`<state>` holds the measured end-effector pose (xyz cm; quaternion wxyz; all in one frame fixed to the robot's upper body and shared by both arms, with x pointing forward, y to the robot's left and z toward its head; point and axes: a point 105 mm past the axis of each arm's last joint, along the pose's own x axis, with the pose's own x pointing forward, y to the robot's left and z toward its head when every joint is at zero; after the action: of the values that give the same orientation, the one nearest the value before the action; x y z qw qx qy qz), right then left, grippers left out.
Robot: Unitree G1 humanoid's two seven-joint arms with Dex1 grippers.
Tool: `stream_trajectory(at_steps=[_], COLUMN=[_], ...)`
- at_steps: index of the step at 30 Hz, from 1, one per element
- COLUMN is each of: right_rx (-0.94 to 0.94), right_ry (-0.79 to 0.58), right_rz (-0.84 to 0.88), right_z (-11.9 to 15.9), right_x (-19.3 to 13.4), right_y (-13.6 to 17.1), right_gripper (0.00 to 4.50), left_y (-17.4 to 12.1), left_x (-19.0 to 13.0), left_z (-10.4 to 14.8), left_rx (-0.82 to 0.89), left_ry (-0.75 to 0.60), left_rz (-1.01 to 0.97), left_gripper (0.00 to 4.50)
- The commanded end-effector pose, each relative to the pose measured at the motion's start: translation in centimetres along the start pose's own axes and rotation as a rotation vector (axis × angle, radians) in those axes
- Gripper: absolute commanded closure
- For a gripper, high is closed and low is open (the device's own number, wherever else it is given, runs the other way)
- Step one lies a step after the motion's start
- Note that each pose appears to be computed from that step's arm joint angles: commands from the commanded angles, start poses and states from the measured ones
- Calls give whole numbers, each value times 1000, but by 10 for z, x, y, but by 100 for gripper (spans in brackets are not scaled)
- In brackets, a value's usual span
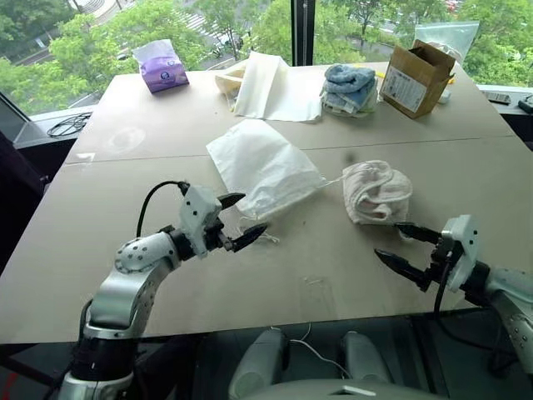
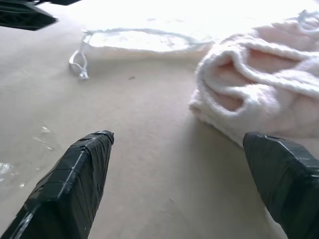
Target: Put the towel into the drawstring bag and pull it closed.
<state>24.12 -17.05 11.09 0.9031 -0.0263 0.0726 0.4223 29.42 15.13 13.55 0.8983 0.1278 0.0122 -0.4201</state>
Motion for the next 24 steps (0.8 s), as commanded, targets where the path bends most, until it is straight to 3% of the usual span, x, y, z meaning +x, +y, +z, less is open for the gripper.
stream_trajectory(at_steps=[1,8,14,24], right_rx=[-28,-53,-68,-68], right_ry=[-64,-105,-121,-125], right_rz=[46,9,-50,-35], right_z=[21,33,35,35], right_x=[13,23,20,19], right_y=[21,31,29,34], right_gripper=[5,5,5,5], left_y=[14,21,30,39], left_x=[15,59,63,60], left_z=[-8,1,-2,-6], left_rx=[7,112,248,335], left_ry=[35,72,150,162], left_rz=[15,-112,-132,-78], left_gripper=[0,0,0,0])
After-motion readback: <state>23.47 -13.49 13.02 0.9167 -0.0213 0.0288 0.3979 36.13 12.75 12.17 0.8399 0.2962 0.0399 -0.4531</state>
